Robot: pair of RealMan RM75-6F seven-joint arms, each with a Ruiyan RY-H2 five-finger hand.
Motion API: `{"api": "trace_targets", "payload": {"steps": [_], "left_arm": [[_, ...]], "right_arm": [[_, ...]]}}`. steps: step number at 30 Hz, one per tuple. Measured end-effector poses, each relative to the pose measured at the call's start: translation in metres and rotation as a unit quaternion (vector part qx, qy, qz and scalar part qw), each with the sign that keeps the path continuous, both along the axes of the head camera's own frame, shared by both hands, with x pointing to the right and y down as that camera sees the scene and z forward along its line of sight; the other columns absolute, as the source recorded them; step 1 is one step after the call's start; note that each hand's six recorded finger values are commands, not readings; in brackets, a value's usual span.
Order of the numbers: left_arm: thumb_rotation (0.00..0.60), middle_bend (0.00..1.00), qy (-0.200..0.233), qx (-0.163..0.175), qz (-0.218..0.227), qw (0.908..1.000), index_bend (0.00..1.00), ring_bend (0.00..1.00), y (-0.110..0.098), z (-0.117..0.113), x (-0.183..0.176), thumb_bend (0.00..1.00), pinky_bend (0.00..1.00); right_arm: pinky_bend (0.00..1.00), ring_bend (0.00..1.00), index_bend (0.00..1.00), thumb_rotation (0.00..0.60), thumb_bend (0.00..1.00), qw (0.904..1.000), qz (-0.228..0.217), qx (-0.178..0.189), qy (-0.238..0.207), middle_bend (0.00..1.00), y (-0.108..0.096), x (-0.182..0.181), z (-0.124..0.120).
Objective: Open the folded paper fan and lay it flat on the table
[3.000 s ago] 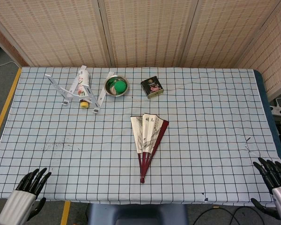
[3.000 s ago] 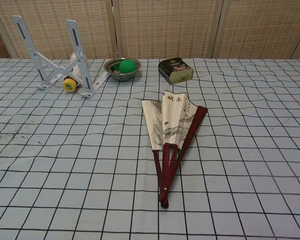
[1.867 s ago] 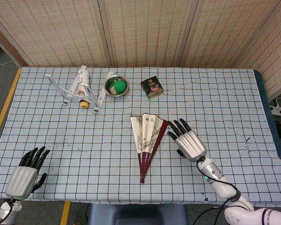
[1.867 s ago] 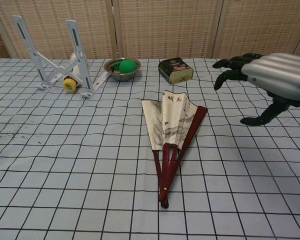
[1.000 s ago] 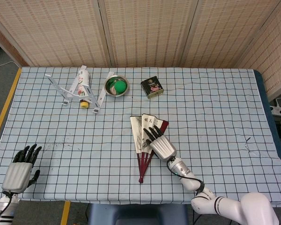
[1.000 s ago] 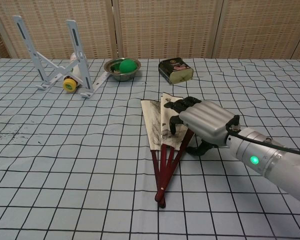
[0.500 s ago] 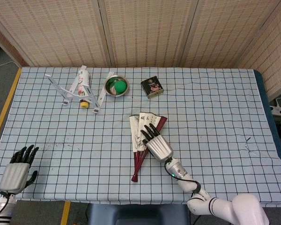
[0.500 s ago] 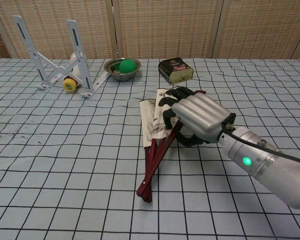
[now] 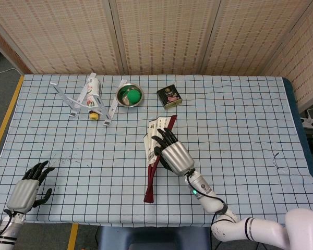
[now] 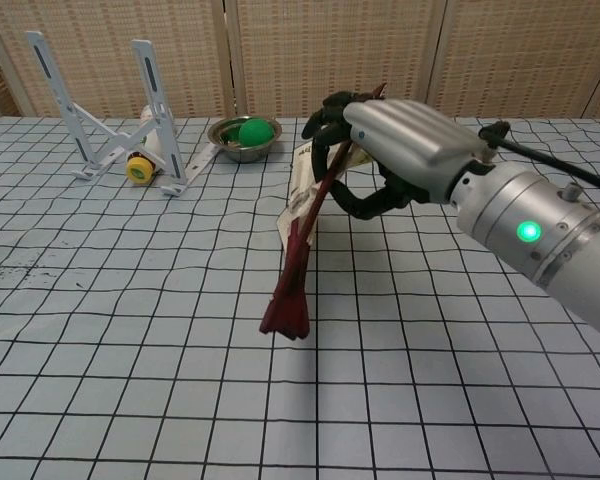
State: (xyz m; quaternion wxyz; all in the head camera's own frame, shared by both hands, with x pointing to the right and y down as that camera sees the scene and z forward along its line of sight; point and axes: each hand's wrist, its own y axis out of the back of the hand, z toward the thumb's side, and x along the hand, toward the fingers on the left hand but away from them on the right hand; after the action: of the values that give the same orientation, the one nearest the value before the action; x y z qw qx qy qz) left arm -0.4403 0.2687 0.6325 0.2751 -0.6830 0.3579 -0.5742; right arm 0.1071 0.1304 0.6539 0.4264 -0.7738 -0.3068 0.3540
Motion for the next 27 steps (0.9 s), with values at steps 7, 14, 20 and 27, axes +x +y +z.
{"api": "trace_targets", "payload": {"steps": [7, 14, 20, 27], "left_arm": [[0.600, 0.00, 0.161, -0.011, -0.076, 0.9840, 0.28, 0.00, 0.003, 0.018, 0.027, 0.44, 0.07], [0.600, 0.00, 0.254, 0.013, -0.121, 0.9596, 0.19, 0.00, -0.017, 0.041, 0.083, 0.43, 0.05], [0.600, 0.00, 0.268, 0.044, -0.176, 0.9463, 0.21, 0.00, -0.041, 0.057, 0.105, 0.44, 0.05], [0.599, 0.00, 0.304, 0.012, -0.167, 0.9380, 0.17, 0.00, -0.034, 0.047, 0.137, 0.43, 0.05]], "right_arm": [[0.06, 0.00, 0.71, 0.600, 0.75, 0.9932, 0.073, -0.079, -0.043, 0.17, -0.034, -0.010, -0.021], [0.06, 0.00, 0.71, 0.600, 0.75, 0.9800, 0.103, -0.136, -0.103, 0.17, -0.050, -0.048, -0.042], [0.06, 0.00, 0.71, 0.600, 0.75, 0.9728, 0.113, -0.152, -0.134, 0.17, -0.049, -0.076, -0.052], [0.06, 0.00, 0.71, 0.600, 0.75, 0.9714, 0.121, -0.150, -0.139, 0.17, -0.056, -0.090, -0.052]]}}
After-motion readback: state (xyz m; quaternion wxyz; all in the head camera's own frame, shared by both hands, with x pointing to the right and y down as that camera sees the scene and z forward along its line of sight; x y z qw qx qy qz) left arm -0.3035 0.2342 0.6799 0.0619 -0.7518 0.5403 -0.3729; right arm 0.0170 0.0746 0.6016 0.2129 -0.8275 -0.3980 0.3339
